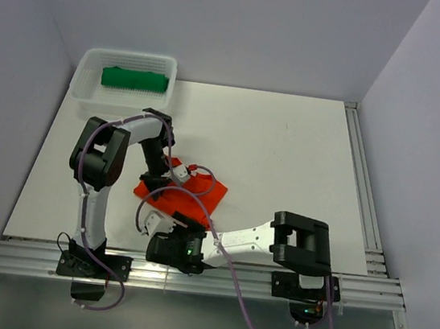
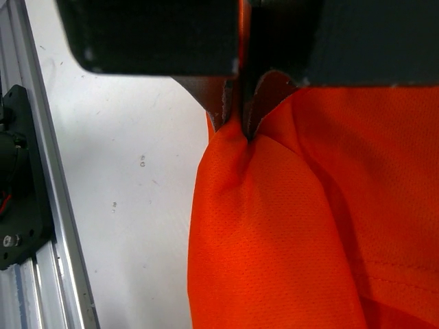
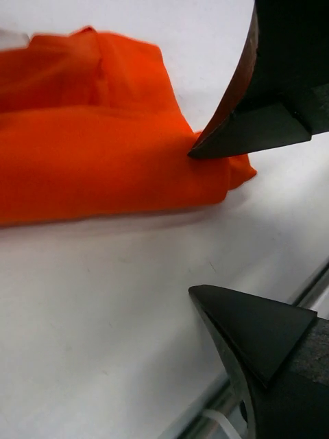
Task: Roll the t-shirts
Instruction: Roll the tshirt
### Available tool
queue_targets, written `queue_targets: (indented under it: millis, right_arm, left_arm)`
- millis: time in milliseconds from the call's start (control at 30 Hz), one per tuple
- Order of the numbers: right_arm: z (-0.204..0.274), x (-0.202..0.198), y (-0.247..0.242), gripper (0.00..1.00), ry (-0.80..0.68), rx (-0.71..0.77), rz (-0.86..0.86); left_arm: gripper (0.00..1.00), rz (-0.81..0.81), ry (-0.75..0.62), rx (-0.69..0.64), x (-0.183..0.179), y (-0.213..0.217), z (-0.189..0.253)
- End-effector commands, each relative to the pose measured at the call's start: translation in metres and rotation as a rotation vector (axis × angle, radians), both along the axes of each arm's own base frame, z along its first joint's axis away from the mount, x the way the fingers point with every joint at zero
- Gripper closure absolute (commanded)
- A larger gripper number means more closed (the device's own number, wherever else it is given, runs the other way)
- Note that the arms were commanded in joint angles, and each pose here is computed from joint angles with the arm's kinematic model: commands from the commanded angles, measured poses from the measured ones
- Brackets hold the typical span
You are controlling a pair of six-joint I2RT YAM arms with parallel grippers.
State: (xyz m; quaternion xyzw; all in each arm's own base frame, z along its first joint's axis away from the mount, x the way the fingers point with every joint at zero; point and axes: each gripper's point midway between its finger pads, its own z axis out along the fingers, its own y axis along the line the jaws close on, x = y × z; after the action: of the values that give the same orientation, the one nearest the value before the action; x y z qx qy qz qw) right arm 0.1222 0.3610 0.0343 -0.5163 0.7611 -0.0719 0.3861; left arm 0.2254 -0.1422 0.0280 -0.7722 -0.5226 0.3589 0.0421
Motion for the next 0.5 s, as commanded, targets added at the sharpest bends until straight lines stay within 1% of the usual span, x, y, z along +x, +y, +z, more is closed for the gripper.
queue_targets:
  millis: [0,333,367,400,467]
  right_arm:
    - [0.016,0.017,-0.003,0.19,-0.057,0.001,-0.027]
    - [0.004,0.037,-0.01,0.2,-0.088,-0.062,-0.018]
    - [0.001,0.035,-0.008,0.21,-0.074,-0.062,-0.008]
    - [0.0,0.036,-0.009,0.26,-0.069,-0.061,-0.009]
    - [-0.002,0.038,-0.008,0.28,-0.069,-0.06,-0.005]
  left_arm:
    - [1.0,-0.063,-0.074,0.022,0.011,0.007,-0.027]
    - [1.0,-0.077,-0.092,0.024,0.01,0.01,-0.027]
    - [1.0,-0.075,-0.093,0.022,0.011,0.01,-0.026]
    - [1.0,-0.075,-0.09,0.022,0.01,0.009,-0.026]
    - [1.0,-0.077,-0.085,0.021,0.01,0.009,-0.023]
